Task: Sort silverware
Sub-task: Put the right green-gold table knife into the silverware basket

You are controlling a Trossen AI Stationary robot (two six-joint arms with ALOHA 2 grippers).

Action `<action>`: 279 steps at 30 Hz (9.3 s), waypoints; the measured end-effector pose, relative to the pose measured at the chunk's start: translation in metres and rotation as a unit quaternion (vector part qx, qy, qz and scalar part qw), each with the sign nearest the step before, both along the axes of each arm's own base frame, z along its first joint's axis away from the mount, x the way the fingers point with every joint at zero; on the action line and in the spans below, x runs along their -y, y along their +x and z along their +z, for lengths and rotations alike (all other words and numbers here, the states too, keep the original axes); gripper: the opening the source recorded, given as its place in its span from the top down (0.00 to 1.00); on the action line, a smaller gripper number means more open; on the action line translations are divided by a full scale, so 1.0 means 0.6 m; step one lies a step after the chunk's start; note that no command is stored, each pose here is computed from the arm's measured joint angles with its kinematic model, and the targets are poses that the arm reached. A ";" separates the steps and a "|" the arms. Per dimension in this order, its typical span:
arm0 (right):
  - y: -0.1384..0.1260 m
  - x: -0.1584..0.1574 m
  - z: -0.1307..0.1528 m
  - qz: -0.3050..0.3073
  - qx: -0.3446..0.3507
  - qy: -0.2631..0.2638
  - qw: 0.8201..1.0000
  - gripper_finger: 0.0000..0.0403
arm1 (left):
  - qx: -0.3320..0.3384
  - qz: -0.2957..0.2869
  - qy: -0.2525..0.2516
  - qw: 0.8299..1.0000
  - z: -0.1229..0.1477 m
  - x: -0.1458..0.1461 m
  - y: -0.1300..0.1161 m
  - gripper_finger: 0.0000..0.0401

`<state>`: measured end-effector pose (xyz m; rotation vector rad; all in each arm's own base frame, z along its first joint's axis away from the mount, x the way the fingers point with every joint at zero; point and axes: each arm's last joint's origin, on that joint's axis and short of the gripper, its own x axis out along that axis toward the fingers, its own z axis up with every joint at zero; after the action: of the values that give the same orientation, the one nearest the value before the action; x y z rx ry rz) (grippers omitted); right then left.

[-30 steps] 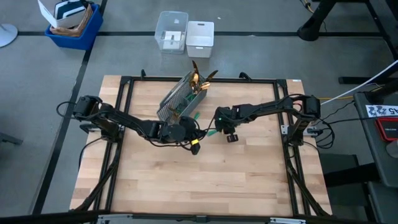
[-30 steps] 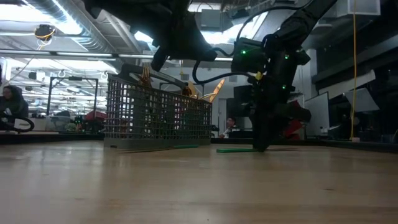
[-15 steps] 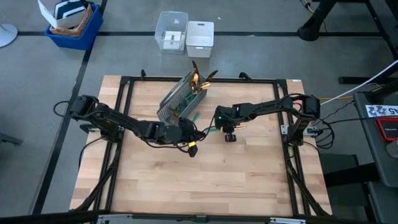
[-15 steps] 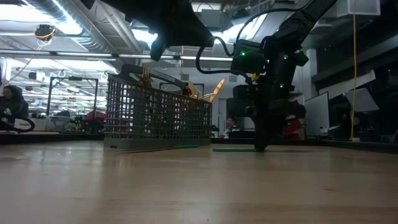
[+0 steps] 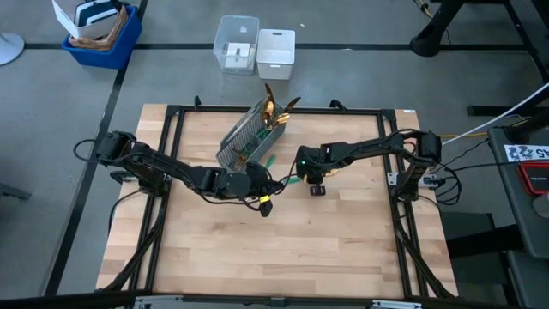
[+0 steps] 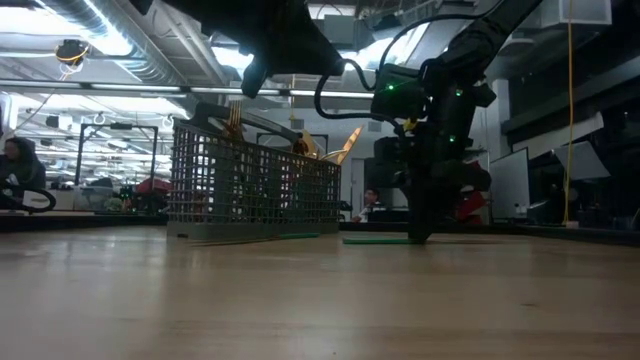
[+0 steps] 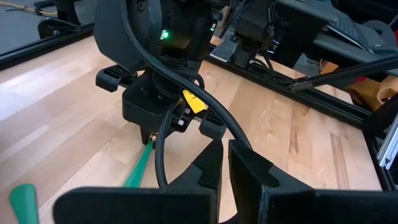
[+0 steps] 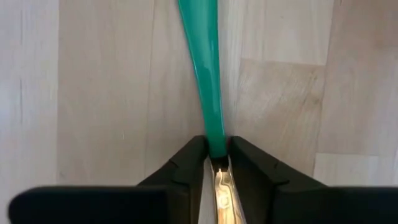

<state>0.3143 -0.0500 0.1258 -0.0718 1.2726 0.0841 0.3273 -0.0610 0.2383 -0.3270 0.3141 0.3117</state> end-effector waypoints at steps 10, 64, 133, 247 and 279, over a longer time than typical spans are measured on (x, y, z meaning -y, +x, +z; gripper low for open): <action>0.000 -0.001 0.000 0.004 0.001 0.013 1.000 0.84 | 0.000 0.001 0.000 1.000 0.000 -0.001 0.000 0.96; 0.052 -0.057 0.051 0.022 0.070 0.179 0.981 0.92 | -0.056 -0.035 0.014 0.998 0.020 0.028 -0.046 0.96; 0.064 -0.101 0.006 0.014 0.044 0.058 0.997 0.84 | -0.042 -0.087 0.036 0.995 0.013 0.053 -0.036 0.96; 0.091 -0.109 0.032 -0.036 0.086 0.160 0.983 0.89 | -0.236 -0.146 0.123 0.953 -0.206 -0.019 0.047 0.72; 0.091 -0.109 0.032 -0.033 0.086 0.166 0.982 0.89 | -0.248 -0.166 0.148 0.943 -0.231 -0.010 0.050 0.91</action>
<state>0.3689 0.0155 0.1451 0.2459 1.0720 0.2283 0.3574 -0.0550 0.0995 0.1106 0.7997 0.0992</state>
